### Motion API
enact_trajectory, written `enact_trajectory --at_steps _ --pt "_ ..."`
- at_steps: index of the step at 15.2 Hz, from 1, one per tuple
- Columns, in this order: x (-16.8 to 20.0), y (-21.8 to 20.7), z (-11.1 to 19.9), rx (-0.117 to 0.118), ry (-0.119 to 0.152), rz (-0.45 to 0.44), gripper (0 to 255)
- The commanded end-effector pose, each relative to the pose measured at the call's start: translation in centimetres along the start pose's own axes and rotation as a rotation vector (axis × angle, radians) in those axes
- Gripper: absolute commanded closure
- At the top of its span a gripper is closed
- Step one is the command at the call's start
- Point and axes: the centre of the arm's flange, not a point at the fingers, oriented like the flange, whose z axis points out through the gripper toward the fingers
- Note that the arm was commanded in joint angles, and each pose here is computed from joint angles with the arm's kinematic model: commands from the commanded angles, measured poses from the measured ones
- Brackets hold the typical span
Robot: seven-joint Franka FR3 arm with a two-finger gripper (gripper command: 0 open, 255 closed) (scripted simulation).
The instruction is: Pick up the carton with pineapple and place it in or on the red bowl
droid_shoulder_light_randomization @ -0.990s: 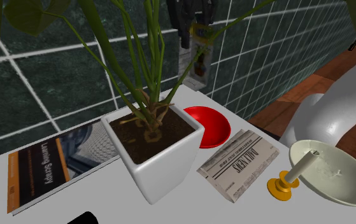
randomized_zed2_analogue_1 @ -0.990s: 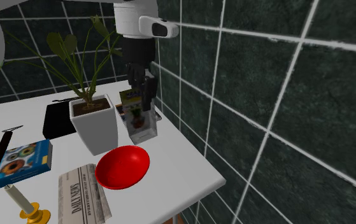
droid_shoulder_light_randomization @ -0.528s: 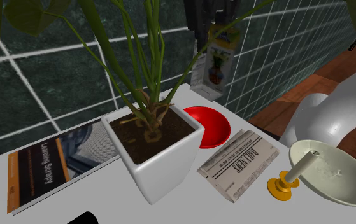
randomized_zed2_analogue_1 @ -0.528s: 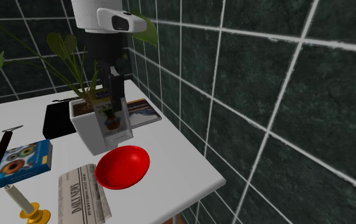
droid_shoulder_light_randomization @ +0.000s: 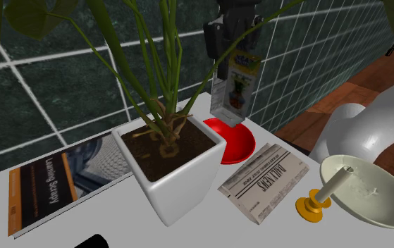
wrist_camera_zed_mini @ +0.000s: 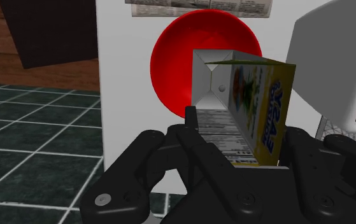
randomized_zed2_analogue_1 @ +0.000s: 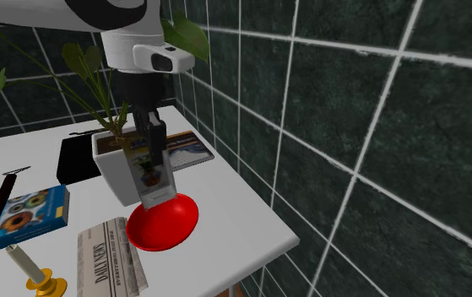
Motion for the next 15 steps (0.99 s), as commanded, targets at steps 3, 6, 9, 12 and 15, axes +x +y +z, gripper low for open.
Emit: enact_trajectory --at_steps 3,6,9,12,15 --pt "0.2 0.0 2.1 0.001 0.001 0.000 255" --pt "0.3 0.0 3.7 0.001 0.001 0.000 255" --pt "0.4 0.0 5.3 0.001 0.001 0.000 255" --pt "0.5 0.0 6.7 0.001 0.001 0.000 255" --pt "0.5 0.0 6.7 0.001 0.001 0.000 255"
